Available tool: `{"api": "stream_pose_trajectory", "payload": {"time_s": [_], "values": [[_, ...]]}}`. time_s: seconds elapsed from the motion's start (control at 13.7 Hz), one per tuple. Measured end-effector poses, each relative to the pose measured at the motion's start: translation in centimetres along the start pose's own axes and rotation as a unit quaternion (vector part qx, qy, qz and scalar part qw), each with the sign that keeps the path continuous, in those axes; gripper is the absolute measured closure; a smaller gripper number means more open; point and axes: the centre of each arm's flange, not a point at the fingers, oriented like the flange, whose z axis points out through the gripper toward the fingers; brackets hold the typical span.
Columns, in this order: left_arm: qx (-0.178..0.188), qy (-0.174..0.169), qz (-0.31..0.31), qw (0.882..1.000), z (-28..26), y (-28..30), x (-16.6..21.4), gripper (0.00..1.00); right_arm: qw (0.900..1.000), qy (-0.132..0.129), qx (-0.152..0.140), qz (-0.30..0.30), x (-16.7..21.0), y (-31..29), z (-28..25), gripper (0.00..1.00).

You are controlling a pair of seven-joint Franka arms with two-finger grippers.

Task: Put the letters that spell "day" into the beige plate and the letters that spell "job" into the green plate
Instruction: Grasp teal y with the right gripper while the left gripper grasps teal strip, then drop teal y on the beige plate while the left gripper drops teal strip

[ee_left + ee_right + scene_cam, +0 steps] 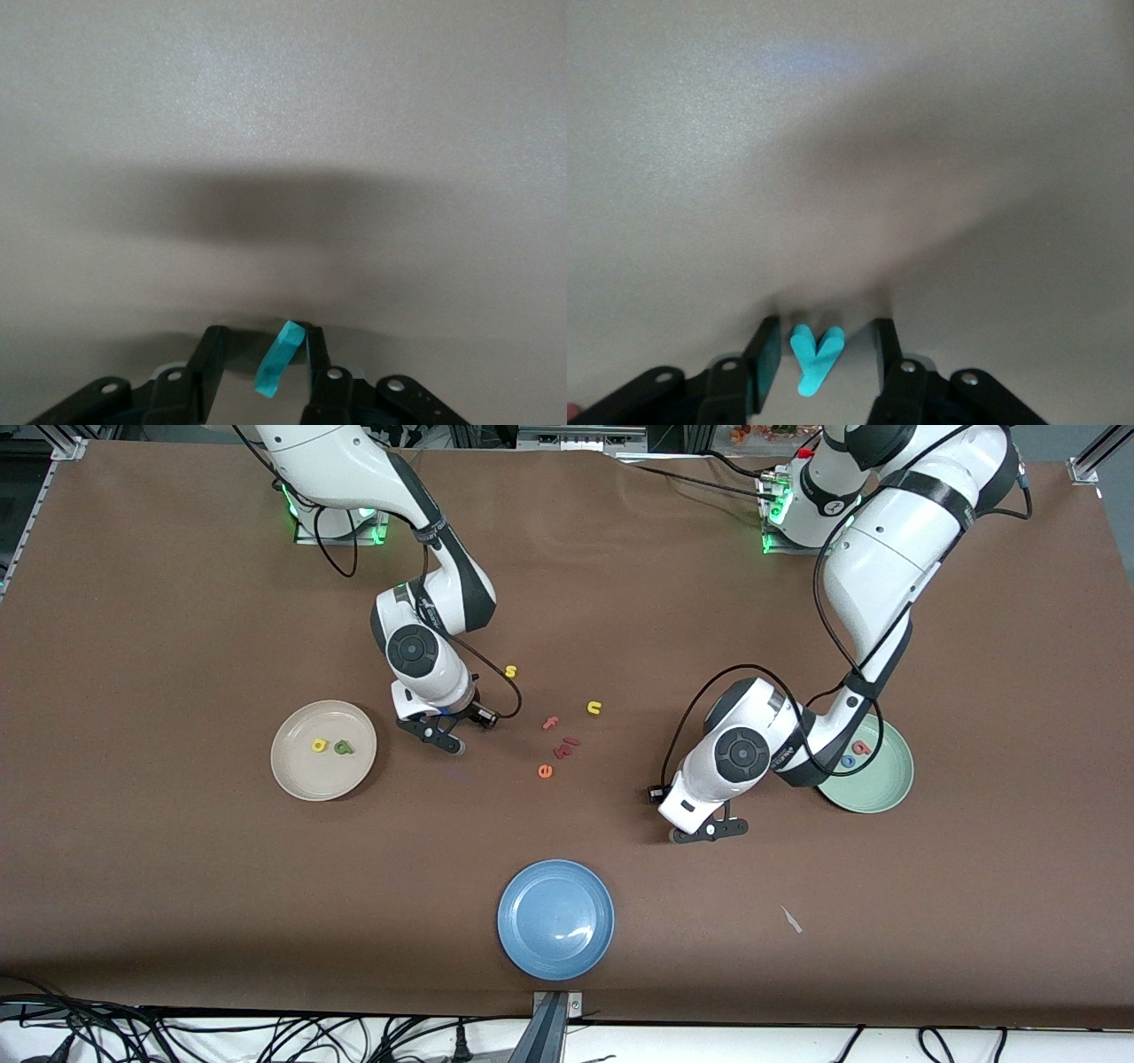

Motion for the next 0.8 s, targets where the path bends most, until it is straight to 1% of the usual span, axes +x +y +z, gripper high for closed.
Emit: {"api": "stream_pose_trajectory", "payload": {"time_s": [0.07,0.15,0.22,0.29,0.36,0.51,0.66,0.8], "values": [[0.000,0.000,0.000,1.000,0.0,0.0,0.0,0.64,1.000,0.000,0.001,0.000,-0.1,-0.1,-0.1,0.66],[0.000,0.000,0.000,1.000,-0.1,0.0,0.0,0.75,1.000,0.000,0.000,-0.002,-0.2,-0.2,-0.1,0.66],[0.001,0.000,0.000,1.000,0.0,0.0,0.0,0.84,1.000,0.000,0.001,-0.003,-0.4,-0.2,-0.1,0.70],[0.001,0.000,0.000,1.000,-0.1,0.0,0.0,0.84,1.000,0.001,0.001,-0.003,-0.5,-0.3,-0.1,0.74],[0.001,-0.001,0.000,1.000,-0.1,0.0,0.0,0.93,1.000,0.001,0.001,-0.004,-0.5,-0.3,-0.1,0.74],[0.007,-0.005,-0.004,1.000,-0.4,-0.3,0.4,0.93,1.000,0.001,0.002,-0.005,-0.6,-0.4,-0.3,0.74],[0.025,-0.017,-0.013,0.999,-2.0,-1.4,1.2,0.93,1.000,-0.002,-0.002,-0.010,-0.2,-0.4,-1.5,0.74],[0.045,-0.036,-0.032,0.998,-4.6,-3.9,2.3,0.93,0.999,-0.004,-0.011,-0.032,1.6,0.4,-4.0,0.74]]}}
